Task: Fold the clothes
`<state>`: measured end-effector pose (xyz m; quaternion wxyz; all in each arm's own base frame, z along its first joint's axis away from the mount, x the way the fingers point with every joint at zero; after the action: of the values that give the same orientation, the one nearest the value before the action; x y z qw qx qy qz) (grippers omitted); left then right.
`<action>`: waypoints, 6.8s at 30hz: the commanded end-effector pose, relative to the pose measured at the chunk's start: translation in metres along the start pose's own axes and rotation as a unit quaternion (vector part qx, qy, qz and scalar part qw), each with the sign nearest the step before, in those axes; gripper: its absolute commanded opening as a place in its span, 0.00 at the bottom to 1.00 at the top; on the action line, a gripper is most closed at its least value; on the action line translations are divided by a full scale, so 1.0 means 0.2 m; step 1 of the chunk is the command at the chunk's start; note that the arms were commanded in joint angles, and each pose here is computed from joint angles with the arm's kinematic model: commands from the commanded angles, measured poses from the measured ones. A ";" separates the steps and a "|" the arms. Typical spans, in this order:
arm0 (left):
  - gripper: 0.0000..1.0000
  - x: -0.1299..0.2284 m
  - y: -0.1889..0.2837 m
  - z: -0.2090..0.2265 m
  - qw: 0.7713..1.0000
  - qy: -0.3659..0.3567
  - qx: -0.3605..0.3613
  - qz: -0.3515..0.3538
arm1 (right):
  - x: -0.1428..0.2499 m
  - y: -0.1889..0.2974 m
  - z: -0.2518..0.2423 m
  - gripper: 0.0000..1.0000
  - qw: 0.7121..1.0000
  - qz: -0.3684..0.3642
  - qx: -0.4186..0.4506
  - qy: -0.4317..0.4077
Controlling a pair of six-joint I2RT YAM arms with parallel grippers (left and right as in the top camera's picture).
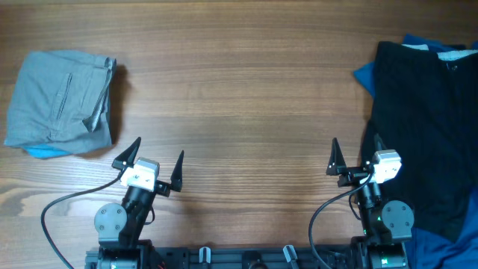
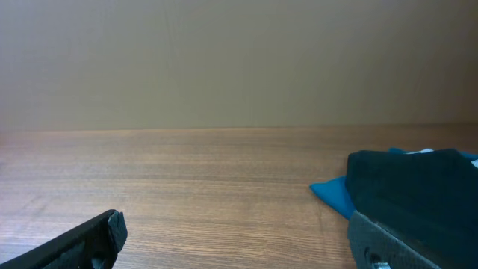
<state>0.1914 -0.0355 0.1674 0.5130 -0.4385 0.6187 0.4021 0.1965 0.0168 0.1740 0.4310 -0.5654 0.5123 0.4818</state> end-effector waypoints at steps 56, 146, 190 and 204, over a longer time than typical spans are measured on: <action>1.00 0.01 0.00 0.00 1.000 0.004 0.006 -0.001 | -0.01 0.00 0.00 1.00 1.000 -0.006 -0.003 0.005; 1.00 -1.18 -0.09 -0.03 0.974 0.182 -0.080 0.106 | -0.73 -0.87 1.28 0.24 0.809 0.305 -0.501 -0.029; 0.04 0.51 -1.21 -0.17 0.847 0.125 0.075 0.512 | -0.47 -1.01 -0.07 0.76 0.857 0.469 -0.096 -0.192; 0.22 0.19 -1.18 0.23 0.845 0.285 -0.031 0.452 | -0.46 -1.00 -0.08 0.77 0.857 0.474 -0.085 -0.186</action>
<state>0.4239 -0.0430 0.0695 0.0065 -0.2402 0.8147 0.5278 0.3971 0.0383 0.2613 0.1883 -0.1771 0.5744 0.7767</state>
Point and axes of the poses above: each gripper's point midway between its finger pads, its own y axis back along the fingers, its own z axis along the line the jaws close on, x = y × z, the point moved 5 cm from there along y, back along the fingers, and after that the axes turned 13 degrees about y, right-handed, at the moved point
